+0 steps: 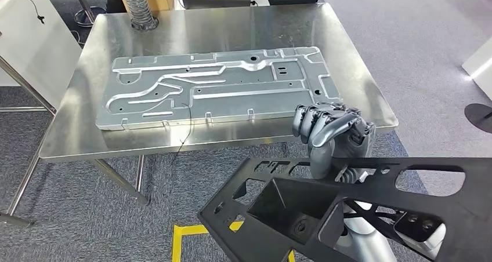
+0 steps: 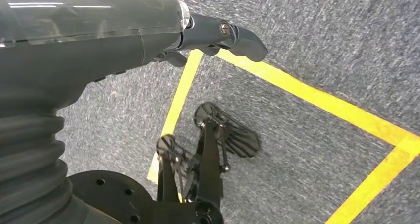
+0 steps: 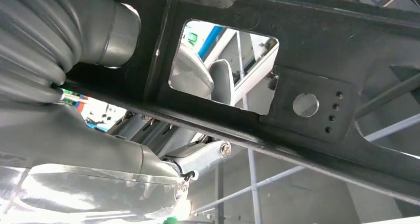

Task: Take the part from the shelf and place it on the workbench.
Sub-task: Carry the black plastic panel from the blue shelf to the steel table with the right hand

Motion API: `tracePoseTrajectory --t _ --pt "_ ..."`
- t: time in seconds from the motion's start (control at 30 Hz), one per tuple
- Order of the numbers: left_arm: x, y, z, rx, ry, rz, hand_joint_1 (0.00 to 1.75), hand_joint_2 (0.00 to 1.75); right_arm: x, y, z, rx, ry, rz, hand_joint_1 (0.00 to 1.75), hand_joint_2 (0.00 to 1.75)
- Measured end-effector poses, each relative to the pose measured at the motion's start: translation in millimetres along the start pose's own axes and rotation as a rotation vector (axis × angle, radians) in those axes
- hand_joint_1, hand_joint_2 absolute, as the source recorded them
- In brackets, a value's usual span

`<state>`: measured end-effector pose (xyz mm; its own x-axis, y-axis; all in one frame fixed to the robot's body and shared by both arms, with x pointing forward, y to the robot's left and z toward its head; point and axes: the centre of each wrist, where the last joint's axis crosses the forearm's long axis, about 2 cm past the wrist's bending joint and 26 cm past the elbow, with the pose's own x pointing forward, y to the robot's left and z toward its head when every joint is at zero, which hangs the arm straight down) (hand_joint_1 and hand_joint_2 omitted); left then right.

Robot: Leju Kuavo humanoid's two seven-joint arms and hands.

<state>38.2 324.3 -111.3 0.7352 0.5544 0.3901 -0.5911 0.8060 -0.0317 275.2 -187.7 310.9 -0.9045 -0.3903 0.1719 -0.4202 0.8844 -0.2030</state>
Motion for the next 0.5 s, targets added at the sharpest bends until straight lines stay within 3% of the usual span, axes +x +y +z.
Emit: tracePoseTrajectory --t 0.27,0.5 --pt "0 -2 0 -0.004 -0.003 -0.001 0.00 1.75 4 1 -1 0.004 -0.009 0.013 1.75 1.75" --pt "0 -3 0 -0.007 -0.009 0.000 0.00 1.75 22 0 -10 -0.029 -0.080 0.154 1.75 1.75"
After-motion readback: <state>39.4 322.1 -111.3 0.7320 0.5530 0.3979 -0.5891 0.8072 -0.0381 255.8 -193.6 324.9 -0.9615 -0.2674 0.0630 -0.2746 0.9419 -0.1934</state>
